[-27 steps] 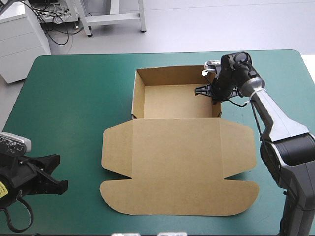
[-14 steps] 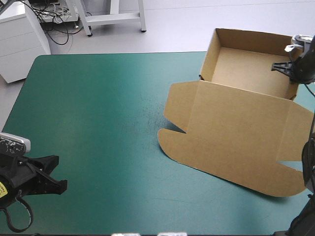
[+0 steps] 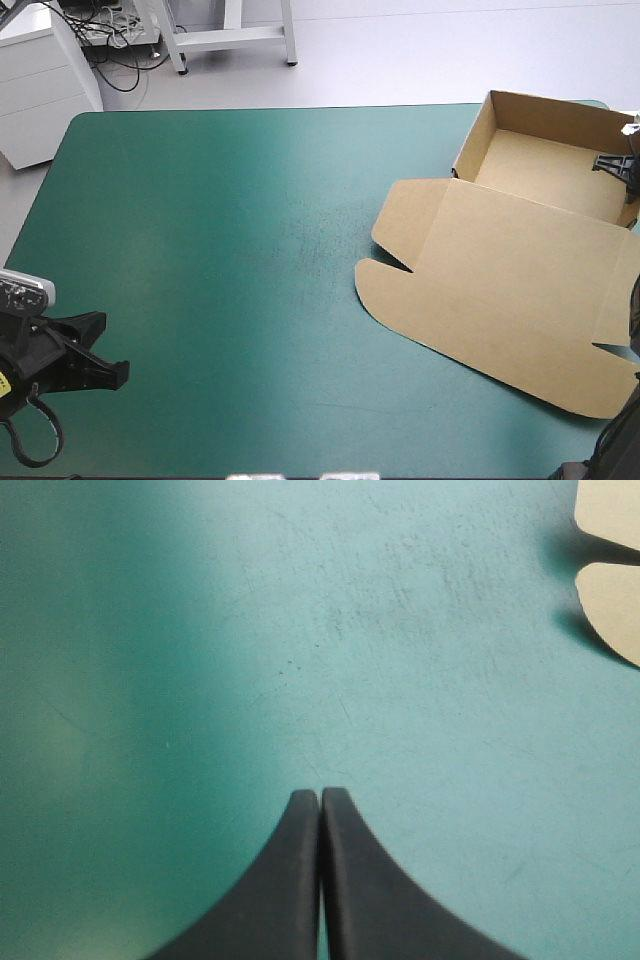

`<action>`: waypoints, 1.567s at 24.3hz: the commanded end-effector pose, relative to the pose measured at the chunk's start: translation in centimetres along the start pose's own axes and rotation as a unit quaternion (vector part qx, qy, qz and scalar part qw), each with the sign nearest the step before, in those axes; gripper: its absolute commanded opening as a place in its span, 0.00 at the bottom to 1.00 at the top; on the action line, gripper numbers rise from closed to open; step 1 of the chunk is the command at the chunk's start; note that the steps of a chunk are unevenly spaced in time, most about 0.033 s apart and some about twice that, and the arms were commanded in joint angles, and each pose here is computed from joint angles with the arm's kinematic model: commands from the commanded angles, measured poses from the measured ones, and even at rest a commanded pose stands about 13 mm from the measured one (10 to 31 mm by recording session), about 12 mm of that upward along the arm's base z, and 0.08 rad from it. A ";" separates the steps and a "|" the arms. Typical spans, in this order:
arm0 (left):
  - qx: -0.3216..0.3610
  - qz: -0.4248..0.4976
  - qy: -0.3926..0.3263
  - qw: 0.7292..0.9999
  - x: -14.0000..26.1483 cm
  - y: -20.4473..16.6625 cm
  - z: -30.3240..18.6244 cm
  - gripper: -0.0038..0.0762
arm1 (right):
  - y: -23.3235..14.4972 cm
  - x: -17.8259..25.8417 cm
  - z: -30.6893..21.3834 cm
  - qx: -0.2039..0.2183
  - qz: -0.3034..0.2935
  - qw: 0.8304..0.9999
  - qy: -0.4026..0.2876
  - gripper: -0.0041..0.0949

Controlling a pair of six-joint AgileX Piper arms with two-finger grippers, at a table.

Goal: Fold the box

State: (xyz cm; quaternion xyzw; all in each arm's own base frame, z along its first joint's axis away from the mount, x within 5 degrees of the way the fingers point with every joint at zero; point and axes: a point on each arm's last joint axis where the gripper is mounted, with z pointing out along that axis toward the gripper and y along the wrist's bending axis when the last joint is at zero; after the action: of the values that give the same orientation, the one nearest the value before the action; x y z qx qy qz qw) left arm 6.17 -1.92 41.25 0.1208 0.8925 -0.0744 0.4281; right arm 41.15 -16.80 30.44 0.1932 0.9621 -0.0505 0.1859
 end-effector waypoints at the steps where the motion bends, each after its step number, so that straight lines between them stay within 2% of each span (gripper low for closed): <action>1: -0.002 0.000 -0.037 0.999 -0.9 0.0 -0.4 0.01 | -0.7 -0.8 -2.1 -0.005 0.006 0.999 -0.048 0.03; 6: -0.003 0.000 -0.041 0.999 -1.0 0.0 -0.4 0.01 | -0.5 -0.9 -0.5 -0.012 -0.008 0.999 -0.033 0.04; 9: -0.003 0.000 -0.041 0.999 -1.0 0.0 -0.4 0.01 | -0.7 -0.8 -0.5 -0.008 -0.013 0.999 -0.030 0.11; 10: -0.003 0.000 -0.041 0.999 -1.0 0.0 -0.4 0.01 | -0.9 -0.7 -0.5 -0.010 -0.010 1.000 -0.026 0.16; 12: -0.001 -0.001 -0.041 0.999 -1.0 0.0 -0.4 0.01 | -1.8 -0.5 -0.4 -0.006 -0.009 1.000 -0.013 0.45; 13: -0.001 -0.001 -0.041 0.999 -1.0 0.0 -0.4 0.01 | -2.0 -0.4 -0.4 -0.005 -0.011 1.000 -0.011 0.54; 14: -0.001 -0.001 -0.040 0.999 -1.0 0.0 -0.4 0.01 | -2.5 -0.3 -0.4 -0.004 -0.010 1.000 -0.004 0.69; 16: -0.001 -0.002 -0.040 0.999 -1.0 0.0 -0.4 0.01 | -3.1 -0.3 -0.6 -0.001 -0.012 1.000 -0.006 0.74; 22: 0.000 -0.004 -0.045 0.999 -1.1 0.0 -0.4 0.01 | -3.2 -0.8 -5.8 0.004 -0.013 0.998 -0.069 0.72; 24: 0.001 -0.004 -0.045 0.999 -1.1 0.0 -0.4 0.01 | -2.9 -0.5 -8.3 -0.005 -0.011 0.995 -0.094 0.71; 27: 0.002 -0.004 -0.045 0.999 -1.1 0.0 -0.4 0.01 | -2.3 0.3 -12.1 -0.033 -0.016 0.990 -0.136 0.65; 29: 0.002 -0.004 -0.045 0.999 -1.1 0.0 -0.4 0.01 | -1.9 0.8 -14.1 -0.056 -0.018 0.986 -0.159 0.52; 33: 0.002 -0.004 -0.045 0.999 -1.1 0.0 -0.4 0.01 | -0.2 2.6 -17.0 -0.120 -0.044 0.975 -0.184 0.09; 34: 0.002 -0.004 -0.045 0.999 -1.1 0.0 -0.4 0.01 | 0.4 3.3 -17.5 -0.135 -0.056 0.972 -0.185 0.02; 38: 0.002 -0.004 -0.047 0.999 -1.1 0.0 -0.4 0.01 | 3.1 6.7 -18.6 -0.170 -0.103 0.965 -0.173 0.04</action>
State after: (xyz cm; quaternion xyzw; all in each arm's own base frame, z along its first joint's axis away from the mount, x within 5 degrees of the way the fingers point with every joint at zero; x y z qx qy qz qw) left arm 6.27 -1.91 41.32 0.1202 0.8898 -0.0726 0.4342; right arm 33.04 -11.52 43.00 0.0912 0.9341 0.0460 0.3421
